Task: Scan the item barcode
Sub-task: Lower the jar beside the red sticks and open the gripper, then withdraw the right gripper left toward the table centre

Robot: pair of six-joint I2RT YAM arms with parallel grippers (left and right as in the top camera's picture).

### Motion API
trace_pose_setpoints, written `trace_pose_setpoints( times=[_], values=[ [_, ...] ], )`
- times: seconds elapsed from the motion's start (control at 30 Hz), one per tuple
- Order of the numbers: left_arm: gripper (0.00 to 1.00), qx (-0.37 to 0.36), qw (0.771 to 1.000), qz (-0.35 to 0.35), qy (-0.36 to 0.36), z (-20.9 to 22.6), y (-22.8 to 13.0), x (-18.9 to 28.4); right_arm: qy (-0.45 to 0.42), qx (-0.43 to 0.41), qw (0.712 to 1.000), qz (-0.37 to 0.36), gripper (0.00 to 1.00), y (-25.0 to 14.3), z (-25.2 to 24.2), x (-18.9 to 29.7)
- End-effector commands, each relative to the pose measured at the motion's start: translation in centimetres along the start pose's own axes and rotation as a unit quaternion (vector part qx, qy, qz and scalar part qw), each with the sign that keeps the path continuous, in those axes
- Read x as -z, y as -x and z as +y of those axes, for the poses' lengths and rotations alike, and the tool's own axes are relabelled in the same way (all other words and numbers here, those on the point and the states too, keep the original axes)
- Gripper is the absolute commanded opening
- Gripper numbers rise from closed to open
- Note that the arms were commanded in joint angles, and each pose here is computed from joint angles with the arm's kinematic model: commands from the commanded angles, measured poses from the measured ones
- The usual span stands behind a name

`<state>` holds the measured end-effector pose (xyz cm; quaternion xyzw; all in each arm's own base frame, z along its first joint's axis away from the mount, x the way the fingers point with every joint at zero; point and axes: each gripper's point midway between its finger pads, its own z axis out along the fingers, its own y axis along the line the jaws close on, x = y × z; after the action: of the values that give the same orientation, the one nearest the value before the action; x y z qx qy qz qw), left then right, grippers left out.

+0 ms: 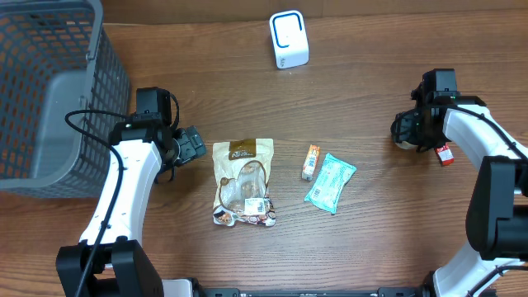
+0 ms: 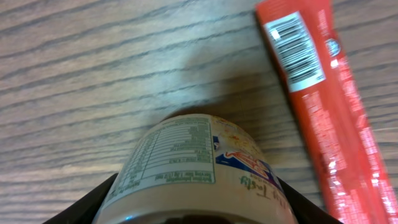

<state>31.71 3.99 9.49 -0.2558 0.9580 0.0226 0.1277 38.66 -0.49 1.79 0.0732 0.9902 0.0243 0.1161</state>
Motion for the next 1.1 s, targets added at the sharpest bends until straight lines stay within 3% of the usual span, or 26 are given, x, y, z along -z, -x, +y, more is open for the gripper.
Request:
trace_pose_setpoints(
  times=[0.0, 0.1, 0.23, 0.27, 0.33, 0.7, 1.07],
  values=[
    [1.00, -0.004, 1.000, -0.010, 0.001, 0.0, 0.6, 0.4, 0.002, -0.001, 1.000, 0.001, 0.18, -0.2, 0.1, 0.2],
    [1.00, -0.004, 1.000, -0.010, 0.001, 0.0, 0.6, 0.4, -0.017, -0.001, 1.000, 0.003, 0.24, -0.3, -0.6, 0.2],
    [1.00, -0.004, 1.000, -0.010, 0.001, 0.0, 0.6, 0.4, -0.018, -0.001, 1.000, 0.003, 0.48, -0.3, -0.6, 0.2],
    [1.00, -0.004, 1.000, -0.010, 0.001, 0.0, 0.6, 0.4, -0.018, -0.001, 1.000, 0.003, 0.59, -0.3, -0.6, 0.2],
    [1.00, -0.004, 1.000, -0.010, 0.001, 0.0, 0.6, 0.4, -0.018, -0.001, 1.000, 0.003, 1.00, -0.3, -0.6, 0.2],
    [1.00, -0.004, 1.000, -0.010, 0.001, 0.0, 0.6, 0.4, -0.015, -0.001, 1.000, -0.016, 1.00, 1.5, -0.3, 2.1],
    [1.00, -0.004, 1.000, -0.010, 0.001, 0.0, 0.6, 0.4, 0.006, 0.010, 0.997, -0.072, 1.00, 5.6, 1.8, 11.3]
  ],
)
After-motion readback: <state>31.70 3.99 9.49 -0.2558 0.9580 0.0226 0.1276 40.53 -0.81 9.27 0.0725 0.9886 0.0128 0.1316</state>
